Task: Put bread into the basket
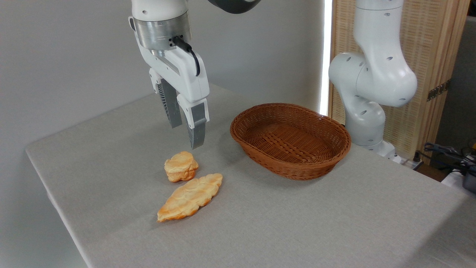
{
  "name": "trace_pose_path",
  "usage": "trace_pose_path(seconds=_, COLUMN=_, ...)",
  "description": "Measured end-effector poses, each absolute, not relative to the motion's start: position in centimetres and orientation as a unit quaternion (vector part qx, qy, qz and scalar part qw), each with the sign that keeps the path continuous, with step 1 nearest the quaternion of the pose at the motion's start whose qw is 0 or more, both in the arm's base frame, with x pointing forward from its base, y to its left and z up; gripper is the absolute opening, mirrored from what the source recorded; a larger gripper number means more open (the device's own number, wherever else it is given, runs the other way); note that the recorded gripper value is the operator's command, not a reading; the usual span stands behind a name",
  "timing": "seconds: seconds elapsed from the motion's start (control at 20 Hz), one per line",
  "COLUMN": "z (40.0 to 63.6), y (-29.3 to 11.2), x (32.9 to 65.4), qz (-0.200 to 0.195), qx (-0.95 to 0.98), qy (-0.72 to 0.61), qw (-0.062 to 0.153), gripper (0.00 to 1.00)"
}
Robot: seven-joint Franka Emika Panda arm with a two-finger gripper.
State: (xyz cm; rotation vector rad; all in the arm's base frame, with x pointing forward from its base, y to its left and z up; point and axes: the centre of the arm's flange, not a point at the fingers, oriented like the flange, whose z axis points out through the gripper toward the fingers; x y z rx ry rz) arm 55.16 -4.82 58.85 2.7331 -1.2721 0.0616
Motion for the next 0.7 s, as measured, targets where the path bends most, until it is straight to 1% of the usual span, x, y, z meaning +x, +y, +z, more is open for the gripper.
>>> trace_pose_path(seconds=0.35, z=58.3, y=-5.3, x=55.2, qz=0.015, qx=0.903, qy=-0.425, qw=0.065, gripper=1.0)
trace_pose_path(seconds=0.5, z=56.7, y=-7.3, x=55.0, qz=0.001, qx=0.895, qy=-0.44, qw=0.07, gripper=1.0)
trace_pose_path(seconds=0.6, z=55.0, y=-9.1, x=55.0, qz=-0.001, qx=0.889, qy=-0.452, qw=0.07, gripper=1.0)
trace_pose_path(seconds=0.7, z=53.7, y=-10.0, x=55.0, qz=-0.002, qx=0.886, qy=-0.458, qw=0.069, gripper=1.0)
